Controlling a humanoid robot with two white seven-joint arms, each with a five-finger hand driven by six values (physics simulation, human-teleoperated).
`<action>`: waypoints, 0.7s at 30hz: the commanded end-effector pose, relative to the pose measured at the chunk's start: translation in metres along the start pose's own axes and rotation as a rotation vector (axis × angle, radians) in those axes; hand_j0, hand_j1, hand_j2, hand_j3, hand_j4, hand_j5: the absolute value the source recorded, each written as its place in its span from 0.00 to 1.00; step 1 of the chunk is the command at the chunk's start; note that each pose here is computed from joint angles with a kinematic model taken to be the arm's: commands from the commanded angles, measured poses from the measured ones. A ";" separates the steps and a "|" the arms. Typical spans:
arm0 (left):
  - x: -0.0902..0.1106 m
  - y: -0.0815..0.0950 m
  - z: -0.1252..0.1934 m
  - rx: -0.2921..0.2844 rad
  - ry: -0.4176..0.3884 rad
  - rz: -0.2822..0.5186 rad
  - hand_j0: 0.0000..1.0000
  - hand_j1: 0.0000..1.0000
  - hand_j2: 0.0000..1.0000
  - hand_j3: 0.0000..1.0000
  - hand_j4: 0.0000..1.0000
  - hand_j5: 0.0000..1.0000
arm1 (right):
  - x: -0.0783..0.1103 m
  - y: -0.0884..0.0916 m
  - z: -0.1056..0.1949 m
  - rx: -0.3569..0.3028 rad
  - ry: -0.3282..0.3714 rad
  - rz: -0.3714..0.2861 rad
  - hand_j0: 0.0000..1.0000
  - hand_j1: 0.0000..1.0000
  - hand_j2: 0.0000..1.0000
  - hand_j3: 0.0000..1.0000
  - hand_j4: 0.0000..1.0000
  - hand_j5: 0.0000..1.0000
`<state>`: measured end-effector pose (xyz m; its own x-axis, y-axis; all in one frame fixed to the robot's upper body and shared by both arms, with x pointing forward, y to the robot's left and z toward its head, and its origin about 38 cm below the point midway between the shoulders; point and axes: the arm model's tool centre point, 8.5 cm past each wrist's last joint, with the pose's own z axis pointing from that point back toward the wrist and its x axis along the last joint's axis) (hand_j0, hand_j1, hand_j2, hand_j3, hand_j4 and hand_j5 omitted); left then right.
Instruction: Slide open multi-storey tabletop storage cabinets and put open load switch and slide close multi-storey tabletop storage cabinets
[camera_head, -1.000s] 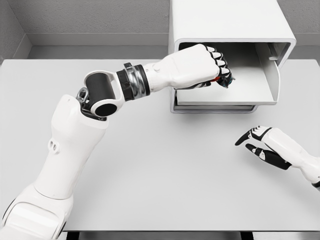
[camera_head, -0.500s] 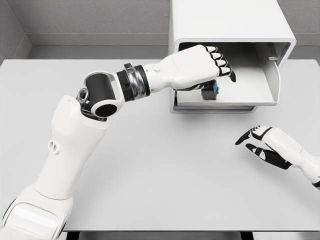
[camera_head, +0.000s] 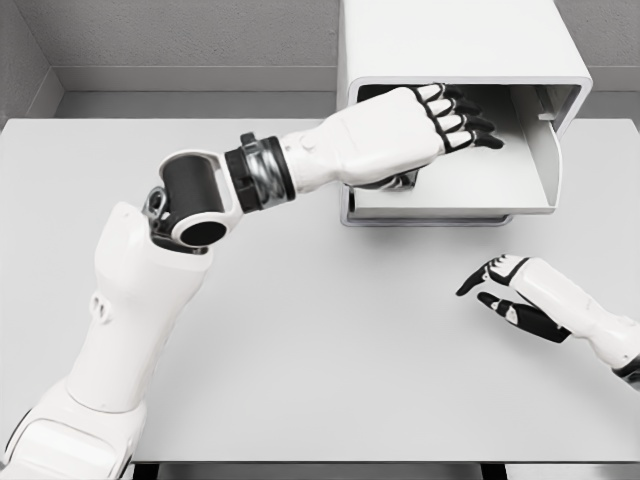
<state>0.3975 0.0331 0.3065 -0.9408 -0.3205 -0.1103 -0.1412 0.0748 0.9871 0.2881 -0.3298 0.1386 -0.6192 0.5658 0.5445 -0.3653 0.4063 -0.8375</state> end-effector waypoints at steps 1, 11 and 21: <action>0.003 0.022 0.009 0.067 0.004 -0.028 1.00 1.00 1.00 1.00 1.00 1.00 | 0.005 0.000 -0.003 -0.003 -0.019 -0.007 0.51 0.51 0.51 0.51 0.51 0.51; -0.056 0.014 0.179 0.284 0.261 0.216 1.00 1.00 1.00 1.00 1.00 1.00 | 0.019 -0.008 -0.042 -0.018 -0.126 0.007 0.53 0.53 0.53 0.53 0.53 0.53; -0.055 -0.056 0.335 0.195 0.628 0.383 1.00 1.00 1.00 1.00 1.00 1.00 | 0.020 -0.018 -0.047 -0.042 -0.140 0.018 0.53 0.53 0.53 0.53 0.53 0.53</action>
<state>0.3529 0.3457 0.2114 -0.6109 -0.6892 0.3897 0.0755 0.4392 0.8952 0.3150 -0.2916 0.1657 -0.7192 0.4716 0.5102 -0.3254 0.4202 -0.8471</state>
